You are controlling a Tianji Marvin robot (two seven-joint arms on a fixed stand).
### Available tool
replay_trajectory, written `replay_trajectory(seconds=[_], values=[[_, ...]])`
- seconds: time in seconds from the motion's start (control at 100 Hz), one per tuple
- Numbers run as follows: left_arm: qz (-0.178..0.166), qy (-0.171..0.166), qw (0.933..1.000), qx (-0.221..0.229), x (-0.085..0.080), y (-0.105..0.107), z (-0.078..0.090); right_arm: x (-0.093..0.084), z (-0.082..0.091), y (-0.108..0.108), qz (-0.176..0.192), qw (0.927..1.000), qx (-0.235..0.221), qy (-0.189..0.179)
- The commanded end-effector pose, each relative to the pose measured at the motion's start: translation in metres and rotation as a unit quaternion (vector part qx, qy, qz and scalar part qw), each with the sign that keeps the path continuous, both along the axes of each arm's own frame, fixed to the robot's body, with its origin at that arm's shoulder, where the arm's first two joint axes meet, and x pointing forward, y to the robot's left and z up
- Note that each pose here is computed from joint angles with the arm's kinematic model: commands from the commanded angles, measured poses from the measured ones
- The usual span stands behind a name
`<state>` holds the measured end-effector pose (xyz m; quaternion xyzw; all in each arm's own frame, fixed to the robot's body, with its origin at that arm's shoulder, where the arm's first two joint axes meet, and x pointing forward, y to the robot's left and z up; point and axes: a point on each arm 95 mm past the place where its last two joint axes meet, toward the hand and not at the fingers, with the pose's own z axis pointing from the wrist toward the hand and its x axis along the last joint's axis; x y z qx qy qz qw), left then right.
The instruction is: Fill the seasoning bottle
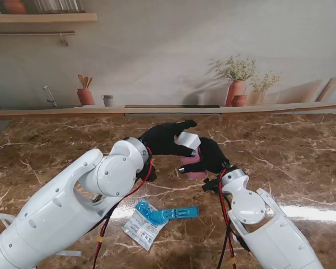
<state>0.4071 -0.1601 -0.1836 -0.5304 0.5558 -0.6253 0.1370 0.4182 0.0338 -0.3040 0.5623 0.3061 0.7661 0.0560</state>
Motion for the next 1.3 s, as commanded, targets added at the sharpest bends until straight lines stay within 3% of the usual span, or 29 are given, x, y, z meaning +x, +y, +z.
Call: replay_trajectory(seconds=[0.0, 0.1, 0.26, 0.45, 0.55, 0.79, 0.89, 1.04, 1.29], values=[[0.001, 0.002, 1.0, -0.004, 0.0, 0.001, -0.001, 0.0, 0.002, 0.001, 0.003, 1.0, 0.003, 0.0], [-0.01, -0.004, 0.9998, -0.013, -0.001, 0.002, 0.0, 0.0, 0.002, 0.001, 0.002, 1.0, 0.003, 0.001], [-0.068, -0.026, 0.9971, -0.021, 0.004, 0.005, 0.002, 0.0, 0.002, 0.002, 0.002, 1.0, 0.004, 0.001], [-0.134, -0.003, 0.9909, -0.014, 0.007, 0.015, 0.003, 0.0, 0.003, 0.002, 0.003, 1.0, 0.004, 0.001], [-0.157, 0.025, 0.9871, -0.022, 0.009, 0.023, 0.005, 0.0, 0.003, 0.001, 0.003, 1.0, 0.003, 0.001], [-0.115, -0.004, 0.9923, -0.045, 0.008, 0.025, 0.008, 0.0, 0.004, 0.001, 0.003, 1.0, 0.004, 0.0], [-0.08, -0.026, 0.996, -0.03, 0.006, 0.023, 0.009, 0.0, 0.004, 0.002, 0.004, 1.0, 0.004, -0.001], [-0.044, -0.031, 0.9985, -0.013, 0.004, 0.019, 0.008, 0.0, 0.005, 0.002, 0.005, 1.0, 0.003, -0.002], [-0.056, -0.022, 0.9981, 0.012, 0.006, 0.015, 0.007, 0.0, 0.005, 0.002, 0.008, 1.0, 0.003, -0.002]])
